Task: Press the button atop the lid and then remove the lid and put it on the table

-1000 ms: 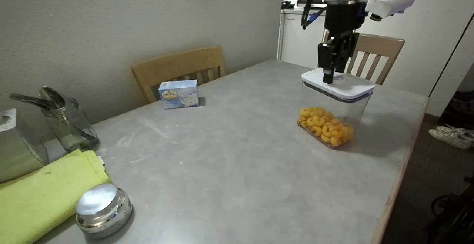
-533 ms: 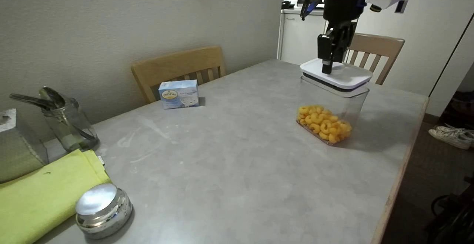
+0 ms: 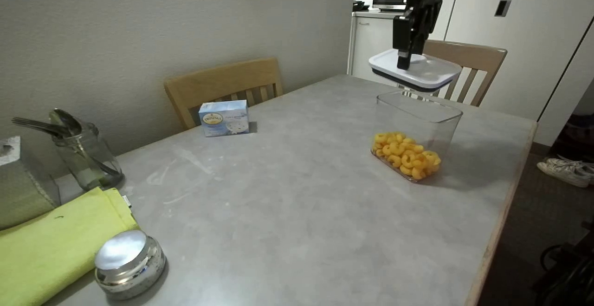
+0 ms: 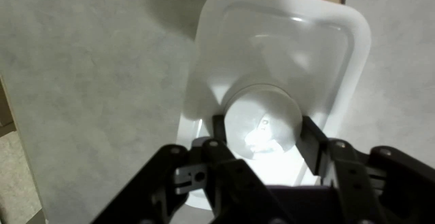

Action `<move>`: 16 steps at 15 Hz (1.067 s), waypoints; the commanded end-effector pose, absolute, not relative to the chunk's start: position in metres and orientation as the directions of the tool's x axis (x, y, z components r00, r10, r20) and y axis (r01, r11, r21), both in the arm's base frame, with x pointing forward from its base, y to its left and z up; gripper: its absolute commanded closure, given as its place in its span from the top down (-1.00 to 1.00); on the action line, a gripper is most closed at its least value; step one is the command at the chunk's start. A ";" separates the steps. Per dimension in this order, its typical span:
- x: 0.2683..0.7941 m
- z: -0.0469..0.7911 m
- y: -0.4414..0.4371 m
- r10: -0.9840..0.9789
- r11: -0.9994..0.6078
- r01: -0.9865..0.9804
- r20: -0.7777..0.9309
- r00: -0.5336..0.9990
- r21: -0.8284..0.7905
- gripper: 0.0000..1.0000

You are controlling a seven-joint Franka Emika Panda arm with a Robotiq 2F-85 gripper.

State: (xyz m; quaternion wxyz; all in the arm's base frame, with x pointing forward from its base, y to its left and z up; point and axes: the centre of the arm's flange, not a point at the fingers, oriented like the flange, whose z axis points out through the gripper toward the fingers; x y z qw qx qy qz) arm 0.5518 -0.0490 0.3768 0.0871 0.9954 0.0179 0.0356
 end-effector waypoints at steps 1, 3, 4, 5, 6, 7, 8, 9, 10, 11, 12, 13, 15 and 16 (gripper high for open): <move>0.564 0.398 -0.028 0.095 -0.976 0.078 0.077 0.992 0.202 -0.42; 0.571 0.400 -0.014 0.121 -0.973 0.101 0.088 0.989 0.206 -0.42; 0.575 0.400 -0.007 0.130 -0.973 0.109 0.093 0.987 0.204 -0.42; 0.579 0.399 0.001 0.134 -0.973 0.113 0.096 0.986 0.201 -0.42; 0.581 0.398 0.008 0.137 -0.973 0.116 0.100 0.986 0.197 -0.42; 0.585 0.395 0.015 0.133 -0.975 0.112 0.101 0.986 0.193 -0.42; 0.590 0.391 0.022 0.124 -0.977 0.103 0.103 0.987 0.188 -0.42; 0.593 0.387 0.028 0.112 -0.979 0.091 0.107 0.988 0.182 -0.42; 0.598 0.380 0.035 0.097 -0.981 0.077 0.107 0.989 0.176 -0.42; 0.602 0.372 0.040 0.084 -0.983 0.065 0.106 0.991 0.172 -0.42; 0.608 0.365 0.046 0.063 -0.986 0.046 0.104 0.993 0.161 -0.42; 0.614 0.356 0.051 0.040 -0.989 0.024 0.104 0.994 0.149 -0.42; 0.624 0.338 0.062 0.021 -0.992 0.008 0.098 0.995 0.127 -0.42; 0.629 0.328 0.069 0.020 -0.993 0.008 0.094 0.995 0.118 -0.42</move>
